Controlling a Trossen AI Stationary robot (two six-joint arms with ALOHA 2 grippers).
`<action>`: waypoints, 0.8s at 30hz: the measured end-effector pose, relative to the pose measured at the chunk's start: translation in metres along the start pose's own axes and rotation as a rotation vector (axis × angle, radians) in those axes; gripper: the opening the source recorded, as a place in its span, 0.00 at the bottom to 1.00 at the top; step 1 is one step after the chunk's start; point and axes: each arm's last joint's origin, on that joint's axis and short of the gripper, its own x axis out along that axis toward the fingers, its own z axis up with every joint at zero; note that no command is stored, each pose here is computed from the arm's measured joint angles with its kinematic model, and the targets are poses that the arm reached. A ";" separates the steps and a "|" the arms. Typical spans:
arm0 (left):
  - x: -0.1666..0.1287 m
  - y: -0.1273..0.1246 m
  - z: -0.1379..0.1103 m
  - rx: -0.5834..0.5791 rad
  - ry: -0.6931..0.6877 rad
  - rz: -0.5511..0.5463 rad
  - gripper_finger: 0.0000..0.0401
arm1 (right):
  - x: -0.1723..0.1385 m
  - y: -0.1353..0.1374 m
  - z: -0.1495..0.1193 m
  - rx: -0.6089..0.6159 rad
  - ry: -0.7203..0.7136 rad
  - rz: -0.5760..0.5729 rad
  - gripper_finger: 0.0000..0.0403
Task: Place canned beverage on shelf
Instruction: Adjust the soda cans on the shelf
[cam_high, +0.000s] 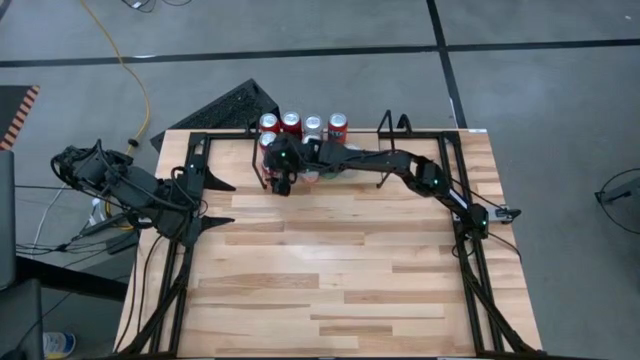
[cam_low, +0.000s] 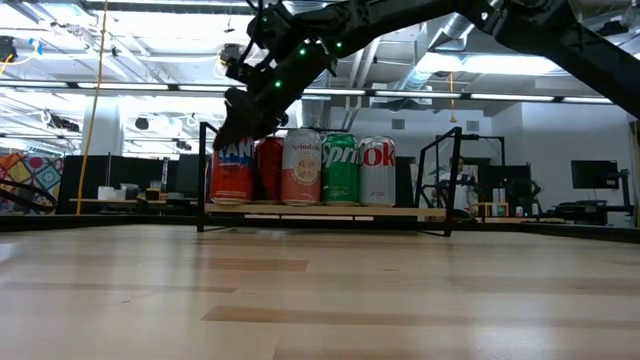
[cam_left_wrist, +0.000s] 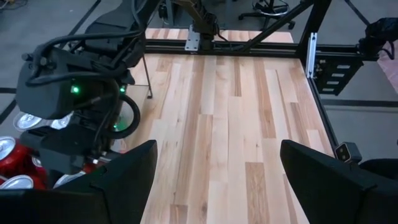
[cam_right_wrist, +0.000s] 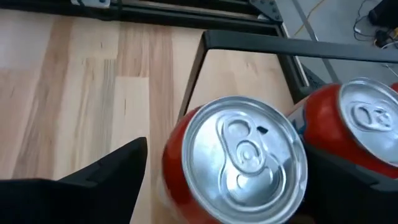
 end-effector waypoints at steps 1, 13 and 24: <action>0.000 0.000 0.000 0.000 0.000 0.000 0.81 | 0.000 0.001 0.000 -0.001 0.000 -0.003 0.90; 0.000 0.000 0.000 -0.007 0.000 0.000 0.81 | -0.001 0.010 0.002 0.009 0.023 -0.085 0.64; 0.000 0.000 0.000 -0.014 0.002 0.000 0.81 | -0.091 0.001 0.046 0.010 -0.070 -0.090 0.64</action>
